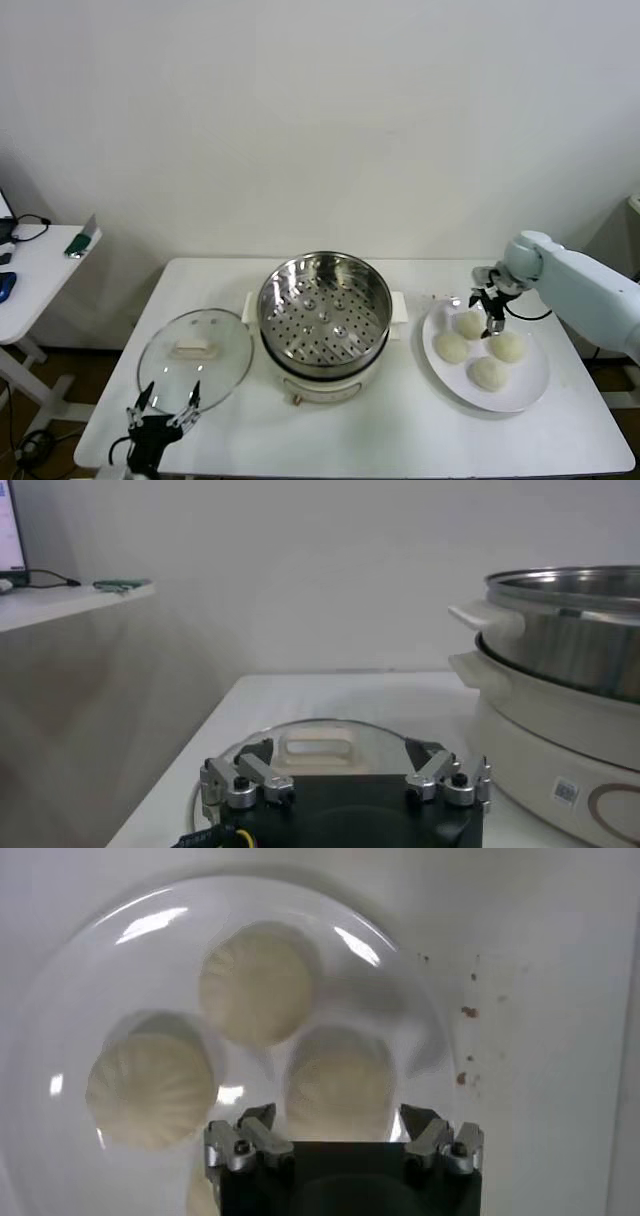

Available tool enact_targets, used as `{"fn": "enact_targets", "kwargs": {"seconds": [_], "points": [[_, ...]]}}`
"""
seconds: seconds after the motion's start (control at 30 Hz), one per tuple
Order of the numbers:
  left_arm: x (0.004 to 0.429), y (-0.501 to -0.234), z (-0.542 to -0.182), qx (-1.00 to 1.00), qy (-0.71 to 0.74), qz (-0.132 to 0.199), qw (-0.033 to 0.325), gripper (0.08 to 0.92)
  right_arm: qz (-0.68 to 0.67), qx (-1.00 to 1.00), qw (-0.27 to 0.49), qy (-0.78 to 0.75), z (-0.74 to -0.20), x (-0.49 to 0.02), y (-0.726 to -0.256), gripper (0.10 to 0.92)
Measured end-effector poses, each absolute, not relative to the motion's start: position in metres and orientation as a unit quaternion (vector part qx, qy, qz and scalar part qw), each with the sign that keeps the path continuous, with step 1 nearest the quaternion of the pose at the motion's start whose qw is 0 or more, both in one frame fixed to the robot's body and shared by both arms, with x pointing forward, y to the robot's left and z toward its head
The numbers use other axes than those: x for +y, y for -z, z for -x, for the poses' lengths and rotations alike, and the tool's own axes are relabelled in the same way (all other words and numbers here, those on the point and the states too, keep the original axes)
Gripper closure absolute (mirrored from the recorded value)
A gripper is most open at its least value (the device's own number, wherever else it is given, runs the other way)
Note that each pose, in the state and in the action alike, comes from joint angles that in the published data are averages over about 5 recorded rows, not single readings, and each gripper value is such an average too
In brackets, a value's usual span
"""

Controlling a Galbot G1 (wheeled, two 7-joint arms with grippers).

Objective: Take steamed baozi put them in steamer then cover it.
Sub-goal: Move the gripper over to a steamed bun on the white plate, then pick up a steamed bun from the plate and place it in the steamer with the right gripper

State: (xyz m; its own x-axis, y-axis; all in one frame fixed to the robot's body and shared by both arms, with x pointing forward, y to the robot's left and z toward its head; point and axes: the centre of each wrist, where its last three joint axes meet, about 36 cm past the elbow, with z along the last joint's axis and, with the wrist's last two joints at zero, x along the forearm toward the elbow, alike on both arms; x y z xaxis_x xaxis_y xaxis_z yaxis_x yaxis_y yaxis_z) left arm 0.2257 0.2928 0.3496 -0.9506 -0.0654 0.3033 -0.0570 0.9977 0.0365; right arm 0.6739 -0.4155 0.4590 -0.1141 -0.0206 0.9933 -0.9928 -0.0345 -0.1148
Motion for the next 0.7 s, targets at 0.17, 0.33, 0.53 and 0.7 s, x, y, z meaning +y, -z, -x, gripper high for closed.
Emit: {"fn": "enact_targets", "kwargs": {"seconds": [0.17,0.33,0.53,0.7], "points": [[0.293,-0.349,-0.224,-0.987,0.014,-0.032,0.155,0.177,-0.481,-0.528,0.455,-0.531,-0.675,-0.414,-0.453,0.261],[0.293,-0.349,-0.224,-0.987,0.016,-0.033,0.155,0.177,-0.482,-0.530,0.453,-0.530,-0.675,-0.414,-0.451,0.279],[0.292,-0.351,-0.223,-0.988,0.017,-0.033,0.152,0.177,-0.486,-0.532,0.446,-0.531,-0.674,-0.416,-0.455,0.300],[0.291,-0.351,-0.222,-0.988,0.018,-0.032,0.150,0.177,-0.492,-0.532,0.432,-0.536,-0.675,-0.417,-0.473,0.301]]}}
